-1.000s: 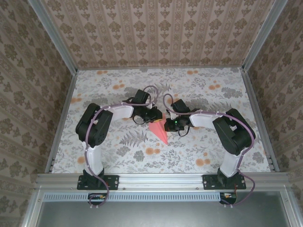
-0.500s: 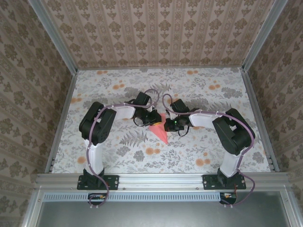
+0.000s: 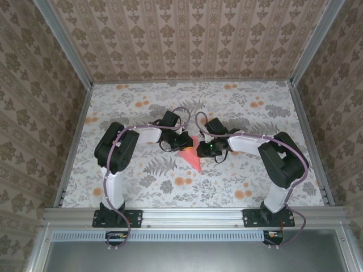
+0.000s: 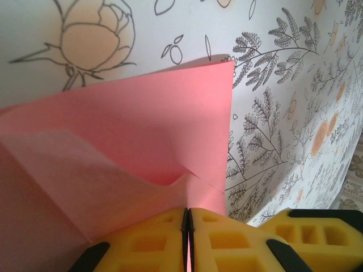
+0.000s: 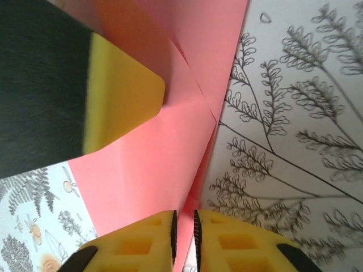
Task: Fold a paper plane with a square sheet of paper (fold left side to right side)
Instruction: Fourth fold the wing at the center of the table.
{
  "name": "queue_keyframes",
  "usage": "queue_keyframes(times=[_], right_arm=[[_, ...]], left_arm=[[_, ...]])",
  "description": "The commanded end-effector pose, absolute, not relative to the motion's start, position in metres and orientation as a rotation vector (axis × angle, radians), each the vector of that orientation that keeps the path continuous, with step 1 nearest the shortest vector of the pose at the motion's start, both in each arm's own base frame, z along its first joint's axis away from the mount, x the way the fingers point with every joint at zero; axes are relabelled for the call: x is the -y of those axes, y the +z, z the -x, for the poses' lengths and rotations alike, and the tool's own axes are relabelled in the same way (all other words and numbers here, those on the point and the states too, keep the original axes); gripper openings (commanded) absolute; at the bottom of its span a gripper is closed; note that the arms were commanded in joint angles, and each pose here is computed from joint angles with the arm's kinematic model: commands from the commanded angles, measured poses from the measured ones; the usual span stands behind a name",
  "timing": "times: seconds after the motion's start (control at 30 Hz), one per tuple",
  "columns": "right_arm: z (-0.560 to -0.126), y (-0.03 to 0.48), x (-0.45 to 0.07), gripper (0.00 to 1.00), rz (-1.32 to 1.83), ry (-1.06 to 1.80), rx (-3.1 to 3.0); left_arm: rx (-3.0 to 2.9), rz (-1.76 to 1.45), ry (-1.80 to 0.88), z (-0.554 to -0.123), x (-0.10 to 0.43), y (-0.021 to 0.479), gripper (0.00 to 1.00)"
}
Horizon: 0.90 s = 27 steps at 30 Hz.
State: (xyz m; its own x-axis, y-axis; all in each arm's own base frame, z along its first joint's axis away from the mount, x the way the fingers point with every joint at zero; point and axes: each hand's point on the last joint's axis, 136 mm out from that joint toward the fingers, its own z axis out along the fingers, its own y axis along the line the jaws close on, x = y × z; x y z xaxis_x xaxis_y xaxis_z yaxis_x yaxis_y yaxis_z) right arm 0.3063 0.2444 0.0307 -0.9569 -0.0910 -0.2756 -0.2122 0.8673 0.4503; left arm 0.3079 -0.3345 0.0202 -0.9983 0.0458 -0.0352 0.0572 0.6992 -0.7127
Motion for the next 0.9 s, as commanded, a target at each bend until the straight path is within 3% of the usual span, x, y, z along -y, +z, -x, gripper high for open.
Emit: queue_keyframes(times=[0.0,0.47,0.87], right_arm=[[-0.308,0.061,-0.238,0.23,0.223,0.699,-2.750],[-0.278,0.067,-0.291,0.16,0.222,1.181,-2.739],[-0.268,0.027,-0.283,0.16,0.257,1.023,-2.897]], left_arm=[[-2.999,-0.037,-1.055,-0.292,0.311,-0.019,0.12],[-2.993,-0.043,-1.062,-0.293,0.313,-0.017,0.12],[-2.997,-0.043,-1.057,-0.292,0.312,-0.017,0.11]])
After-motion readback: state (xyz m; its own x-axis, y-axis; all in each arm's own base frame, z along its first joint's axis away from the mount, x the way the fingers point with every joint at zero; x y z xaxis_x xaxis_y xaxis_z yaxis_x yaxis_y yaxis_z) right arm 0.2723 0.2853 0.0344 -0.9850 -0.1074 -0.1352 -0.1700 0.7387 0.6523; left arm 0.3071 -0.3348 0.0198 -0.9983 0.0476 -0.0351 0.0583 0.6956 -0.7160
